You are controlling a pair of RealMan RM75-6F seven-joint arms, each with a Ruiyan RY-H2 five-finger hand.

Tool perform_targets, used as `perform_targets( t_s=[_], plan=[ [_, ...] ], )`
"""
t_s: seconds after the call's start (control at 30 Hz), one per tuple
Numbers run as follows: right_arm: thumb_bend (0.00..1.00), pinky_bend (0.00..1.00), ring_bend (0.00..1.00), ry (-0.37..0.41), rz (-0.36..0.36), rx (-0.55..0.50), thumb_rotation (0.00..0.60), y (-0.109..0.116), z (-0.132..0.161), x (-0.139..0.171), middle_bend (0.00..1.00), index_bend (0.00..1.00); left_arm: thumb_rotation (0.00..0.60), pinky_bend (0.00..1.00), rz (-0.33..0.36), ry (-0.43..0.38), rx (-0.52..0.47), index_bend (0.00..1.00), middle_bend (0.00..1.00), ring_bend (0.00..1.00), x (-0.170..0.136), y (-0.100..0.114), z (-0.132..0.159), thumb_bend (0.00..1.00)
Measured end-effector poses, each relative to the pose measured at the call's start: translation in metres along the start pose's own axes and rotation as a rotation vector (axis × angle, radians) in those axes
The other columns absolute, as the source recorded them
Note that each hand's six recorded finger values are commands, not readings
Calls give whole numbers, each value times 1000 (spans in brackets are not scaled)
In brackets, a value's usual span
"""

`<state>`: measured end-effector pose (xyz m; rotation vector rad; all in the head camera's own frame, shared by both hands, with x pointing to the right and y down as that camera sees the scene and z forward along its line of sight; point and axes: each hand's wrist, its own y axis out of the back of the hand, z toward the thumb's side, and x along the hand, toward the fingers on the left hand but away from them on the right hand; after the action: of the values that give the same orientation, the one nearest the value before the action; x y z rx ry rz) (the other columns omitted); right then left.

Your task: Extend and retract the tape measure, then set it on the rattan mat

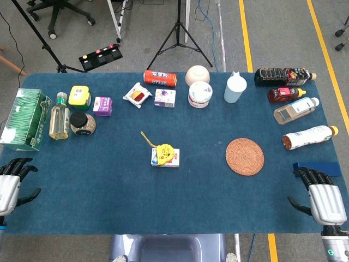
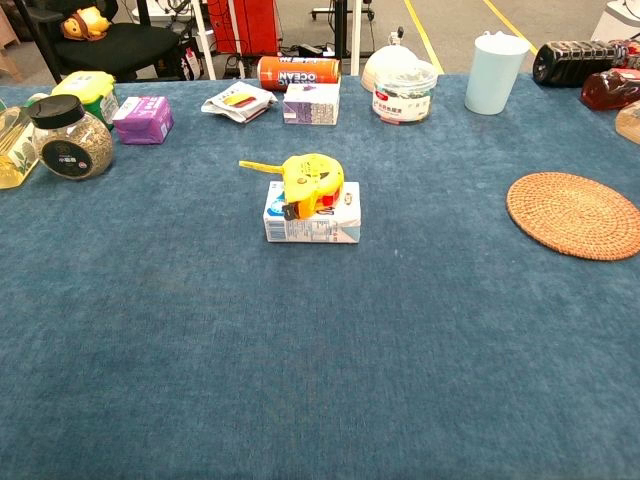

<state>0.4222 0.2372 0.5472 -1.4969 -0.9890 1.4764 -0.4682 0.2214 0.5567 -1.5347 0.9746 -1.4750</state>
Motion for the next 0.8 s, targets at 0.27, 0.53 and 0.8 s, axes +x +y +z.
perform_targets(
  t_s=[0.27, 0.53, 0.8],
  plan=[
    [253, 238, 241, -2, -2, -8, 524, 0, 0, 1, 247, 271, 600, 277, -11, 5, 9, 366, 230, 167, 2, 3, 0, 173],
    [253, 239, 241, 0, -4, -9, 526, 1, 0, 1, 248, 270, 600, 277, -52, -39, 28, 287, 230, 167, 9, 5, 10, 172],
    [254, 239, 241, 8, -2, -13, 524, 2, 2, 0, 247, 266, 600, 192, -190, -125, 74, 90, 73, 20, 24, 2, 34, 173]
  ],
)
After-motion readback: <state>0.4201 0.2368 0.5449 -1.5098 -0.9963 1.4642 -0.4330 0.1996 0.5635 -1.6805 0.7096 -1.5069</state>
